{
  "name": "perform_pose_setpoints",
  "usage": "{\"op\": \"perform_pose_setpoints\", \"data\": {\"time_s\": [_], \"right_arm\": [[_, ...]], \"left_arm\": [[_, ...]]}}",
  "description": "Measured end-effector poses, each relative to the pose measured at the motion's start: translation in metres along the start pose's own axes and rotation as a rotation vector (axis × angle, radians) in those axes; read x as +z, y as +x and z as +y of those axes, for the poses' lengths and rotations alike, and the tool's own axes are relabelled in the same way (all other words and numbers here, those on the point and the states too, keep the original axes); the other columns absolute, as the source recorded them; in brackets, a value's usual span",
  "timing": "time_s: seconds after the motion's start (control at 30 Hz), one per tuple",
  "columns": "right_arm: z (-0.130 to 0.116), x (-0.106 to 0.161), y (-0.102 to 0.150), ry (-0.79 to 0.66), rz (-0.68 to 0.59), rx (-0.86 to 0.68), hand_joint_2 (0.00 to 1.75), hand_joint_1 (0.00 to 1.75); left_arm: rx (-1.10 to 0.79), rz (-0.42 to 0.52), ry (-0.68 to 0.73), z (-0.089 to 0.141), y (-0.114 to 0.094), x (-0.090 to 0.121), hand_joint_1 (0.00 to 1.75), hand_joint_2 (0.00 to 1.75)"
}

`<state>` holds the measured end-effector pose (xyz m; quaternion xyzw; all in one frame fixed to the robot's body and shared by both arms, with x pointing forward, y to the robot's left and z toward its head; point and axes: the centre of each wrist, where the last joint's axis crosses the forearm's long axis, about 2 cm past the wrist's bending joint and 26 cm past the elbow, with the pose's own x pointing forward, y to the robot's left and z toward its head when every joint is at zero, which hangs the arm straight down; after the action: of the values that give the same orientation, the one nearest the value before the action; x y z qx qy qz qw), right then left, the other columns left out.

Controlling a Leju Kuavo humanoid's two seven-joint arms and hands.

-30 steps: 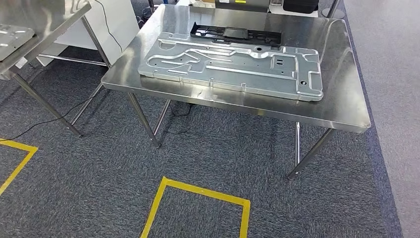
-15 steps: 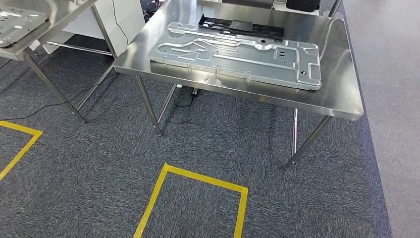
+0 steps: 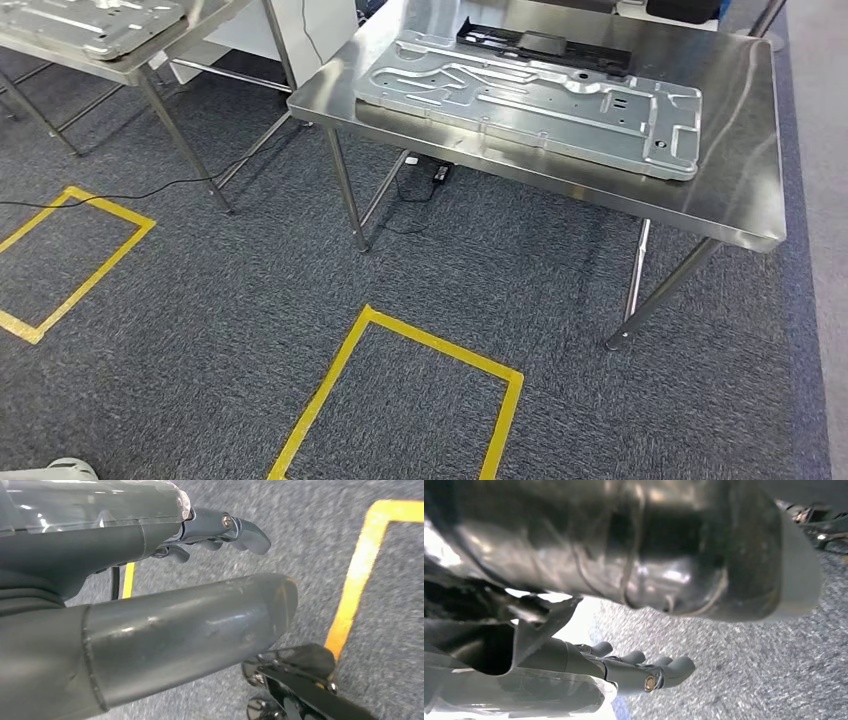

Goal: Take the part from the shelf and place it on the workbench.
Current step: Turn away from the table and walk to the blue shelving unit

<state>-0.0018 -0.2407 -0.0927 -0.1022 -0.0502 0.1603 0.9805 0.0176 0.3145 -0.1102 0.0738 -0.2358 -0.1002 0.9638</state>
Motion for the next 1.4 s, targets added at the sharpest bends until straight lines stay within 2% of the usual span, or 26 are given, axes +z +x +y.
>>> {"op": "perform_pose_setpoints", "data": {"time_s": [0.63, 1.4], "right_arm": [[0.003, -0.001, 0.002, 0.068, 0.012, -0.015, 0.00, 0.00], [0.011, -0.002, 0.009, 0.112, 0.032, -0.056, 0.00, 0.00]], "left_arm": [[-0.010, -0.007, -0.008, -0.007, 0.005, -0.003, 0.00, 0.00], [-0.024, -0.012, 0.014, -0.003, 0.008, -0.006, 0.00, 0.00]]}}
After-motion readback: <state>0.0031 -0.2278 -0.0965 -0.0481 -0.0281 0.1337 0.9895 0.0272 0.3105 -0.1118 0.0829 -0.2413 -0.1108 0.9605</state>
